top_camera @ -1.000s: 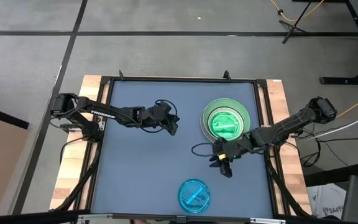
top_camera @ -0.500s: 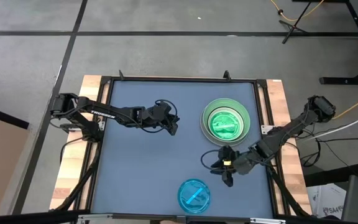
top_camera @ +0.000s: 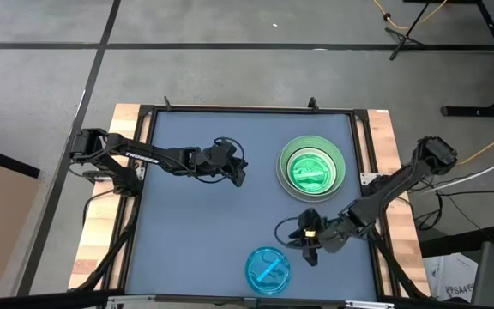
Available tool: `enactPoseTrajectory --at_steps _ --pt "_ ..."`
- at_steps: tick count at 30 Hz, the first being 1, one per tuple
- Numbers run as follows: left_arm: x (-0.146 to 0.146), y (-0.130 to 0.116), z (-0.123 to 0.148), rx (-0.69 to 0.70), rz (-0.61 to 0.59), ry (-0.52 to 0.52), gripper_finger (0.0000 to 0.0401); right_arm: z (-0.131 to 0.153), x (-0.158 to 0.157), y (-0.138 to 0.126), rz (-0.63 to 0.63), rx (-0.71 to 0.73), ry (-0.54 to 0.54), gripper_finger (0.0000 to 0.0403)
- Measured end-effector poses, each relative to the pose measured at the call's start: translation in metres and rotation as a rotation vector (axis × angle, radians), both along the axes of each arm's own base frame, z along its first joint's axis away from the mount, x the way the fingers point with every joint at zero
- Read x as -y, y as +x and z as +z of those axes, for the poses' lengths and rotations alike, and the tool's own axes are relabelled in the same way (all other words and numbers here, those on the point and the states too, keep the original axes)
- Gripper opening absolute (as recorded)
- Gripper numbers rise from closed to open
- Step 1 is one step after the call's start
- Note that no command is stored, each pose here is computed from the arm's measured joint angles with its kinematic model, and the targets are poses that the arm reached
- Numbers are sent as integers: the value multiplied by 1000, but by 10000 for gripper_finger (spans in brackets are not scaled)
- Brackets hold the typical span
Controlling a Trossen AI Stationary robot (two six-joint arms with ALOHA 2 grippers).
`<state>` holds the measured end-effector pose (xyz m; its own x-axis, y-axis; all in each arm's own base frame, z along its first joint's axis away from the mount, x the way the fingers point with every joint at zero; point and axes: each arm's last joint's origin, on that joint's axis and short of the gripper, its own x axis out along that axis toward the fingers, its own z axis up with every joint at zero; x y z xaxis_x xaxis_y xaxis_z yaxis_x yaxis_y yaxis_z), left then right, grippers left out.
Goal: Stack plastic plates
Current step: Stack the small light blue plate on the small light green plate
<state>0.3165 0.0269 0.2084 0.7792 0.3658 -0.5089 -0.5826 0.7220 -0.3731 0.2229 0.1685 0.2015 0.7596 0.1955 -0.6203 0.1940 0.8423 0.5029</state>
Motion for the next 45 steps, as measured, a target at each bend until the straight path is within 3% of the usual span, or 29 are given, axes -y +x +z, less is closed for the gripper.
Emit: enactPoseTrajectory --at_steps 7,23,31,45 --pt "0 0 0 0 0 0 70 -13 -5 2 62 -72 14 120" --pt "11 1 0 0 -42 -4 70 -12 -7 2 105 -81 44 120" --pt "26 1 0 -1 -87 -4 70 -16 -5 6 -93 -58 89 120" --pt "50 0 0 0 -162 -2 70 -53 -19 25 -150 -49 125 120"
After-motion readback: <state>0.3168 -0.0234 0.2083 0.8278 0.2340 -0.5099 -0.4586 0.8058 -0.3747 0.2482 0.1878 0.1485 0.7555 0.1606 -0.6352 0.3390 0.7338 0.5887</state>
